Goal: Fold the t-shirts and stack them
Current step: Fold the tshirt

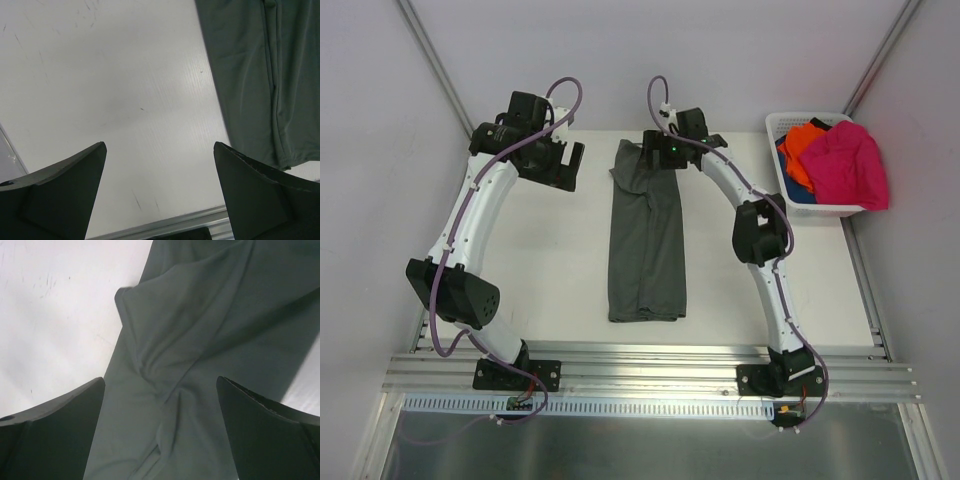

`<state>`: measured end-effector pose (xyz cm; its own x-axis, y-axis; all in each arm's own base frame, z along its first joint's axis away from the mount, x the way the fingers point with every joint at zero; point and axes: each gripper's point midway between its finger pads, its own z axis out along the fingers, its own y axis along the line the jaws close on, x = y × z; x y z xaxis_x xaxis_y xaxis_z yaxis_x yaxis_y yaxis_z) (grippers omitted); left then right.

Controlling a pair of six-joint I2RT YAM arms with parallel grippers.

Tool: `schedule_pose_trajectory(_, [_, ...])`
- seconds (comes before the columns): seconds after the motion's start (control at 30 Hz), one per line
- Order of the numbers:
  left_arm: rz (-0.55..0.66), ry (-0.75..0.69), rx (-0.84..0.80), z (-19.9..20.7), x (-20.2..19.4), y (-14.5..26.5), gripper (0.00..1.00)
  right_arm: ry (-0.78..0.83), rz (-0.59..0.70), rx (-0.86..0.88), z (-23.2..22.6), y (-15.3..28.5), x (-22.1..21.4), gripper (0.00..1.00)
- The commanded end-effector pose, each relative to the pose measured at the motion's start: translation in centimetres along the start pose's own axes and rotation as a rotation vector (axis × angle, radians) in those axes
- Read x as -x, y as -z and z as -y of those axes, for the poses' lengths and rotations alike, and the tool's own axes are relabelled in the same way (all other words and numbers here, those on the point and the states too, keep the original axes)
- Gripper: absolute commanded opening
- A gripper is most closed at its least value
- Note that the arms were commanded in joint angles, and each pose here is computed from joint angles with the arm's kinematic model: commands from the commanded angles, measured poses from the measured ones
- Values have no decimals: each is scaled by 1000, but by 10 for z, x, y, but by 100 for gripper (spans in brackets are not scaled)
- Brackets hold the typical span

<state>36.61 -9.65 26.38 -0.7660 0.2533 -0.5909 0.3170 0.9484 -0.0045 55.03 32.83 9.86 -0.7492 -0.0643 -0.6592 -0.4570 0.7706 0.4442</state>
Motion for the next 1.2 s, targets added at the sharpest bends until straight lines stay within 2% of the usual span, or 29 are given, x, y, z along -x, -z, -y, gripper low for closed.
schedule_pose_trajectory(0.0, [54, 9, -16, 2, 9, 17, 90, 105, 152, 28, -33, 44, 62, 100])
schedule_pose_trajectory(0.43, [34, -2, -17, 6, 6, 12, 90, 30, 20, -15, 4, 10, 11, 100])
schedule_pose_trajectory(0.77, [16, -39, 13, 4, 1, 12, 90, -64, 10, -87, 59, 3, 3, 100])
schedule_pose_trajectory(1.17, [18, -51, 34, 0, 6, 9, 90, -86, -3, -97, 71, -2, -4, 100])
